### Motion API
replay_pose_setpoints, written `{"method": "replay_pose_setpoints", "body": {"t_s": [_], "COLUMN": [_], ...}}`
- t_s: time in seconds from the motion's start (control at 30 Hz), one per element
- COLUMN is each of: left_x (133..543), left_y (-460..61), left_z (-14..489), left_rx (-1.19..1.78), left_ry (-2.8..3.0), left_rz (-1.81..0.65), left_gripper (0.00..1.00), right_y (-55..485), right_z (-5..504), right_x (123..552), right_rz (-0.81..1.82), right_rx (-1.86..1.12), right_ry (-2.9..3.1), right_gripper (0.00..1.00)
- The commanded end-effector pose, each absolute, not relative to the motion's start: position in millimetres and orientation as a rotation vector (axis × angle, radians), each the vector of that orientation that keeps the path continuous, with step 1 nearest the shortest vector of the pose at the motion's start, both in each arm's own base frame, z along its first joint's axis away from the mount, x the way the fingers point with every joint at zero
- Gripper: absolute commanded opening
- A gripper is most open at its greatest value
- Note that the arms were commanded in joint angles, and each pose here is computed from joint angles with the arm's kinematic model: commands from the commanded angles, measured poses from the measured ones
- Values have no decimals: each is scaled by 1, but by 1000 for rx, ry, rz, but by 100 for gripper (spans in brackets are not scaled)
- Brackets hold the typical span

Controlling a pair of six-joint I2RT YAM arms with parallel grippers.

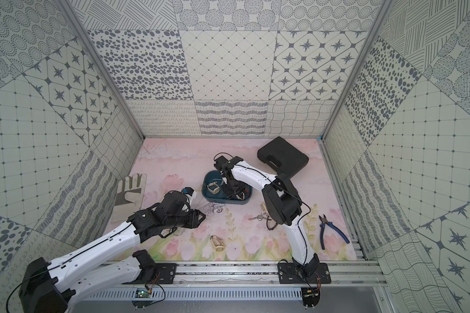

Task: Put the watch into the storage box
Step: Place the watch in the storage box.

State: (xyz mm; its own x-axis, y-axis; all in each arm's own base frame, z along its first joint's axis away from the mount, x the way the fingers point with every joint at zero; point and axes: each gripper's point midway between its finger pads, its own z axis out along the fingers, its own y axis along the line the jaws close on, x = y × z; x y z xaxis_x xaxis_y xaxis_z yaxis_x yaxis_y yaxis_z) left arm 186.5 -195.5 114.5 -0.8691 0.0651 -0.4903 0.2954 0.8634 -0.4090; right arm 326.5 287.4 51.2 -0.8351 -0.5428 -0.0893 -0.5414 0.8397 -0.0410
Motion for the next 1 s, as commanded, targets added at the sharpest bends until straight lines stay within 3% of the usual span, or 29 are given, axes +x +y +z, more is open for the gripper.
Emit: {"method": "replay_pose_setpoints", "body": {"t_s": [0.0,0.17,0.5,0.8,0.97], "left_x": [181,174,141,119,115], "left_y": [-199,-206,-230,-245,-254], "left_z": [116,125,127,106,80], "left_rx": [272,343,594,802,989], "left_ry": [2575,2552,2553,2600,2608], "left_rz": [-695,-676,-574,-509,-320], "left_gripper": [54,54,54,53,52], "right_y": [293,295,289,259,244], "right_z": [64,95,168,178,173], "right_x": [328,328,300,276,266], "right_rz": [59,162,429,484,508], "right_rx": [-845,-800,-725,-612,-556], "right_ry": [2883,2809,2621,2563,2558], "right_gripper": [48,49,61,61,61]}}
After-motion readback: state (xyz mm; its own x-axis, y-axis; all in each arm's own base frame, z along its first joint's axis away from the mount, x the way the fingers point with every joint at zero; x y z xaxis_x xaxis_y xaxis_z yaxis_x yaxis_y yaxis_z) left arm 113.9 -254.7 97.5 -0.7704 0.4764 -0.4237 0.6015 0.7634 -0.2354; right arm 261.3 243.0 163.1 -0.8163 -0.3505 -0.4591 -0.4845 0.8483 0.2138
